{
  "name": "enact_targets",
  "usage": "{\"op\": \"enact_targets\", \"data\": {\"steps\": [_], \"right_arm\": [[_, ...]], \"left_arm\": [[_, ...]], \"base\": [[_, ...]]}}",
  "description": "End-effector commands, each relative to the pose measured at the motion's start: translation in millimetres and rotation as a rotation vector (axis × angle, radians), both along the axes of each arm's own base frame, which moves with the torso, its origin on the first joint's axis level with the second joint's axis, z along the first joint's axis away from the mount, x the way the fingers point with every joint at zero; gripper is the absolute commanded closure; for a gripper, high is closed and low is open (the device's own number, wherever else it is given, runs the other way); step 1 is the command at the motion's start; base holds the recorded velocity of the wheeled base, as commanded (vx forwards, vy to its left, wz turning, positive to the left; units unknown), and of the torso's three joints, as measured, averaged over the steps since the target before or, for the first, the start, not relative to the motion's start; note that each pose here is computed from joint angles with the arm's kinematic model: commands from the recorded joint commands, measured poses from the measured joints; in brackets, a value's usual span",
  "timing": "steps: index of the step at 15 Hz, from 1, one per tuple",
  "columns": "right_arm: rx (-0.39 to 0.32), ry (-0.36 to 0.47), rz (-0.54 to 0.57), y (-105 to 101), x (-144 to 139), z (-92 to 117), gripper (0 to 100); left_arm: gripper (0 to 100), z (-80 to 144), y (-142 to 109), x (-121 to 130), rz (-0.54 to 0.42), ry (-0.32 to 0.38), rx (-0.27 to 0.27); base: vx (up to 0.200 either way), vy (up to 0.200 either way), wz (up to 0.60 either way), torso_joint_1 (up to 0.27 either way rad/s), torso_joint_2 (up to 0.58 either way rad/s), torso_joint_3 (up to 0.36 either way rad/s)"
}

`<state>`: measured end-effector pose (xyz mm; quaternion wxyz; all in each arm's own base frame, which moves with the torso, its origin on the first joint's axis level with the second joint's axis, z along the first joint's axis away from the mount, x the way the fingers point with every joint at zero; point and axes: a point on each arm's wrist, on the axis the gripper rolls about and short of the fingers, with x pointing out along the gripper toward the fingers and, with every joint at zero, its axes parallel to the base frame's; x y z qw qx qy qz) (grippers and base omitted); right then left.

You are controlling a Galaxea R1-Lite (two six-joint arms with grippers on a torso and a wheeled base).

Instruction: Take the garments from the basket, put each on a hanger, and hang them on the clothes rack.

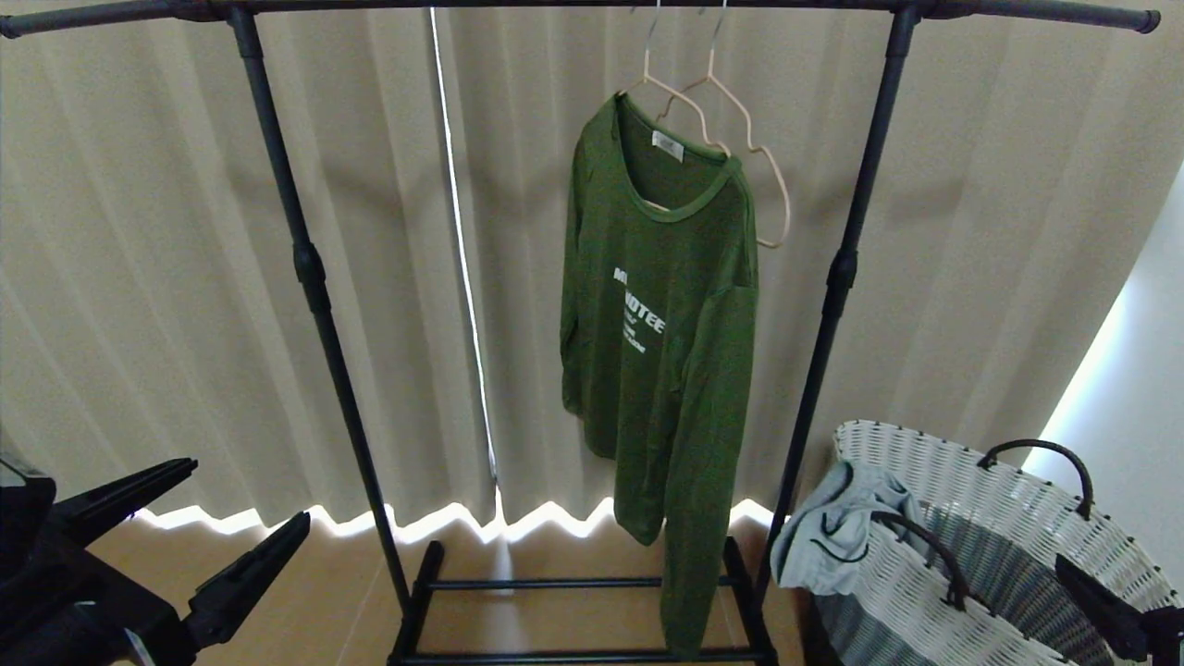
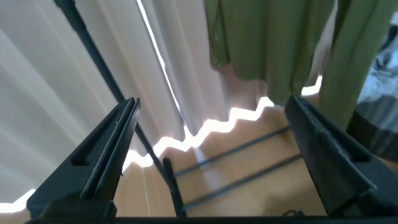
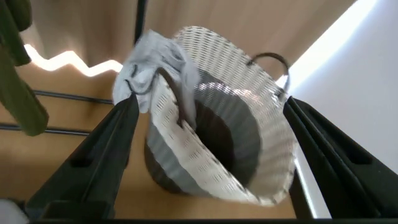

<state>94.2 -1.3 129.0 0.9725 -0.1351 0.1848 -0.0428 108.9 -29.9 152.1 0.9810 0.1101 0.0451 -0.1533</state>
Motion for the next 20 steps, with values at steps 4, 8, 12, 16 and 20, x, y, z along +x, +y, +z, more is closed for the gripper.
{"op": "enact_targets", "data": {"steps": [4, 8, 12, 16, 20], "right_arm": [[0.017, 0.116, 0.038, 1.2, 6.4, -12.8, 0], [0.01, 0.154, 0.022, 0.4, 14.2, -14.7, 0], [0.008, 0.245, 0.022, 0.9, 44.4, -16.9, 0], [0.007, 0.36, 0.022, 1.3, 71.9, -16.5, 0], [0.004, 0.425, 0.019, 1.3, 76.8, -13.5, 0]], "left_arm": [[0, 0.2, -1.5, -0.7, -0.022, -0.003, 0.0], [0, -0.6, -1.6, -1.1, -0.025, -0.001, 0.002], [0, -0.1, -2.6, -0.8, -0.034, 0.0, 0.001], [0, 3.1, -3.8, 3.3, -0.033, -0.001, -0.007], [0, 1.4, -3.7, 2.3, -0.035, 0.002, -0.002]], "base": [[0.2, 0.0, 0.0, 0.004, 0.0, 0.0], [0.1, 0.0, 0.0, 0.001, 0.0, -0.001], [0.0, 0.0, 0.0, 0.0, 0.0, 0.0], [0.0, 0.0, 0.0, 0.0, 0.0, 0.0], [0.0, 0.0, 0.0, 0.0, 0.0, 0.0]]}}
